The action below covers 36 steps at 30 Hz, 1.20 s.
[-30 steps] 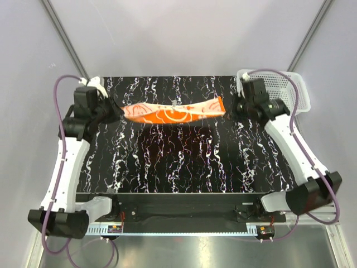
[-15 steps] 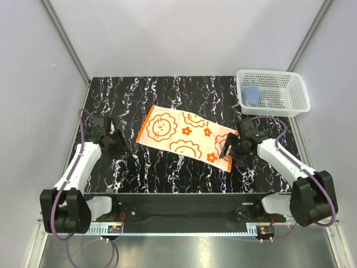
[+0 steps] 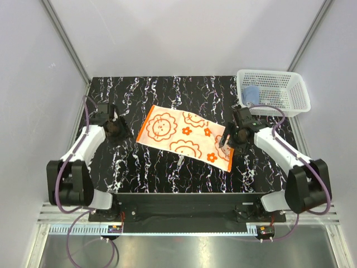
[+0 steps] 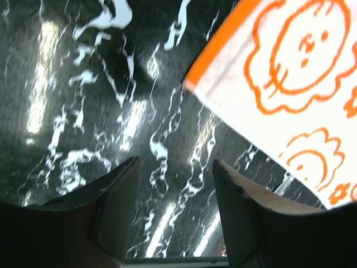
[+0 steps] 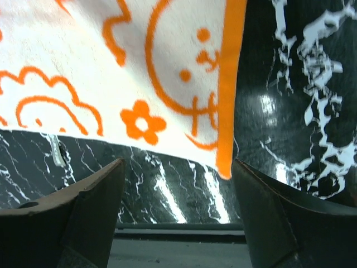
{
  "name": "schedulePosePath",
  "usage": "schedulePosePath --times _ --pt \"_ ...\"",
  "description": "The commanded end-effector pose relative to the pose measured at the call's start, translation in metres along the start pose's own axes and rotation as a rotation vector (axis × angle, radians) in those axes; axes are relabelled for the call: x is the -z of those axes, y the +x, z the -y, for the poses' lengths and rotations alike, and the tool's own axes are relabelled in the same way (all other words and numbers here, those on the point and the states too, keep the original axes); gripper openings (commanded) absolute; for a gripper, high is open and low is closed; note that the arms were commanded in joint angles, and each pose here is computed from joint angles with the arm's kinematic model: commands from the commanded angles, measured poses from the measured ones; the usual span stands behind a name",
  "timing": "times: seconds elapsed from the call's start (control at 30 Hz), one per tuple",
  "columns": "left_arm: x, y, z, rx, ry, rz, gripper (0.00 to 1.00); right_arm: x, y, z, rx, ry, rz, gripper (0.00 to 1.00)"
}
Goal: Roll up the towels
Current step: Flatten the towel
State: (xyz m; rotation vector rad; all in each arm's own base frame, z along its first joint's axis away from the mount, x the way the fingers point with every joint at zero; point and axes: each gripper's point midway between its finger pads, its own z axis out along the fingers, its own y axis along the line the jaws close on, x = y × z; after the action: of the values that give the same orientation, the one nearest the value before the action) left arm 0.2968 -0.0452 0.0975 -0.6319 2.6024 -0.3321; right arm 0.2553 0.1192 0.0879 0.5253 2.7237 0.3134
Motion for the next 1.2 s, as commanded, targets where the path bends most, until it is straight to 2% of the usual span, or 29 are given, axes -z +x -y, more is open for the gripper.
schedulePosePath --times 0.0,0.13,0.3,0.77,0.87,0.97,1.0,1.1,1.13,1.17 --pt "-0.010 -0.030 0.021 0.002 0.033 0.058 0.60 0.001 -0.037 -0.018 0.048 0.000 0.086 0.82" --pt "-0.038 -0.020 0.021 -0.005 -0.066 -0.005 0.60 -0.007 -0.048 -0.028 0.059 0.000 0.078 0.81" --pt "-0.064 -0.012 0.026 0.016 -0.076 -0.040 0.59 -0.008 -0.051 -0.033 0.067 -0.015 0.075 0.80" --pt "-0.102 -0.010 0.022 0.021 -0.170 -0.068 0.57 -0.003 -0.039 -0.024 0.086 -0.018 0.065 0.79" --pt "-0.109 -0.009 0.019 0.022 -0.191 -0.077 0.54 0.001 -0.037 -0.023 0.086 -0.024 0.068 0.79" --pt "-0.112 -0.007 0.015 0.020 -0.211 -0.087 0.38 0.004 -0.035 -0.021 0.086 -0.023 0.072 0.79" --pt "-0.114 -0.006 0.014 0.018 -0.217 -0.090 0.28 0.005 -0.036 -0.020 0.086 -0.025 0.078 0.79" --pt "-0.114 -0.006 0.014 0.010 -0.218 -0.089 0.11 0.006 -0.034 -0.018 0.088 -0.024 0.079 0.79" --pt "-0.114 -0.006 0.014 0.009 -0.219 -0.091 0.00 0.005 -0.033 -0.018 0.091 -0.024 0.076 0.79" --pt "-0.113 -0.006 0.014 0.008 -0.221 -0.090 0.00 0.005 -0.033 -0.018 0.091 -0.026 0.076 0.79"
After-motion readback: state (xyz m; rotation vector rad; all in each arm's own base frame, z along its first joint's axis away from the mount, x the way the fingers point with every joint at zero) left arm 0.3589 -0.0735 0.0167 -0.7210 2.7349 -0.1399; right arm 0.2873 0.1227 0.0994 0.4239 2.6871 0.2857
